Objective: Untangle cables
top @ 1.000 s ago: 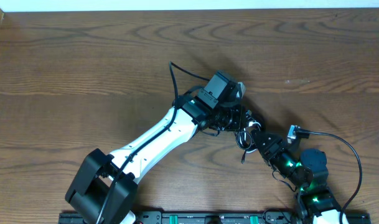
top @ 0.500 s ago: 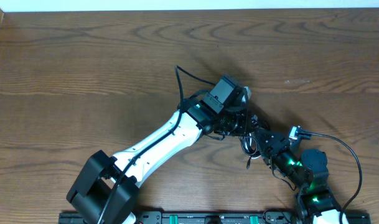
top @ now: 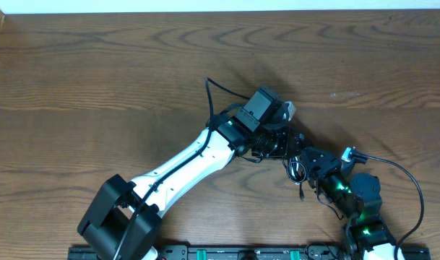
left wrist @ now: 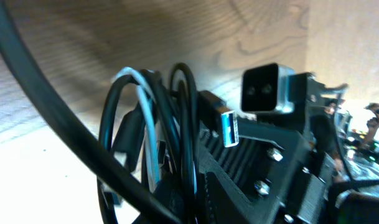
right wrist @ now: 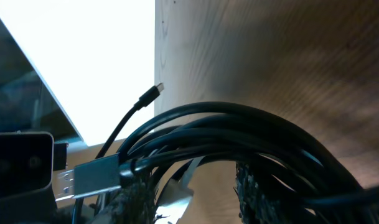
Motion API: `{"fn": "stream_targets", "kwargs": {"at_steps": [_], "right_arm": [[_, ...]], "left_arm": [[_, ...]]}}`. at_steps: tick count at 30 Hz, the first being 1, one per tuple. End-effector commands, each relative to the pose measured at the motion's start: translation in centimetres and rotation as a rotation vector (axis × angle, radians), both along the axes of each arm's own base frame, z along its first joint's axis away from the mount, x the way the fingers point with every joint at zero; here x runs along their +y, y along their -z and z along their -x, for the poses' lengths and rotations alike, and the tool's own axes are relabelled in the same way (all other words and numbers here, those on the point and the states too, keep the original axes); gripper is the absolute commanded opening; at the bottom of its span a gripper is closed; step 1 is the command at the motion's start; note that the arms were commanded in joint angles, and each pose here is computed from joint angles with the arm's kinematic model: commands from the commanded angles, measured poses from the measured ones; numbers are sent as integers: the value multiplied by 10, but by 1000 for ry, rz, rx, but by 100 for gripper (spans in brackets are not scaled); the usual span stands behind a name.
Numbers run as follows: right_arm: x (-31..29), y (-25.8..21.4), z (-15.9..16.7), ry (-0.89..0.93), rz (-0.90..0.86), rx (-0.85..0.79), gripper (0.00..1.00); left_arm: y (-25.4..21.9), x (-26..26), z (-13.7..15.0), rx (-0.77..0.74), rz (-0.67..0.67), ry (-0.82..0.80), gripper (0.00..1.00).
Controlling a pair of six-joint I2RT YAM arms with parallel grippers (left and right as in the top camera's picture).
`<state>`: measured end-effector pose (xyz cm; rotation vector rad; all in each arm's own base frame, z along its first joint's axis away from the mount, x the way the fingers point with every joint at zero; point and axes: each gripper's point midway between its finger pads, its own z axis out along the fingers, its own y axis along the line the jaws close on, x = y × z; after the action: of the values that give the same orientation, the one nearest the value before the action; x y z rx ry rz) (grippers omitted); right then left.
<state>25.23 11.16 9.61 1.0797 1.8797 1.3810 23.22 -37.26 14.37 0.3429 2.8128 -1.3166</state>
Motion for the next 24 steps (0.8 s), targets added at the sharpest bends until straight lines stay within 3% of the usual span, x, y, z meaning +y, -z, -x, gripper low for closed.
{"fn": "stream_targets", "kwargs": {"at_steps": [1, 5, 12, 18, 24], "right_arm": [[0, 1, 0, 19, -32, 20, 42], [0, -1, -1, 34, -70, 33, 40], [5, -13, -2, 15, -128, 13, 22], [9, -13, 1, -1, -161, 35, 1], [6, -8, 1, -36, -9, -38, 1]], "left_arm": [[-32, -14, 23, 77, 124, 95, 8], [-34, -15, 26, 86, 131, 106, 7], [-36, -17, 32, 100, 142, 124, 8], [-37, -17, 33, 108, 150, 132, 8], [-34, -10, 17, 51, 139, 105, 8]]}}
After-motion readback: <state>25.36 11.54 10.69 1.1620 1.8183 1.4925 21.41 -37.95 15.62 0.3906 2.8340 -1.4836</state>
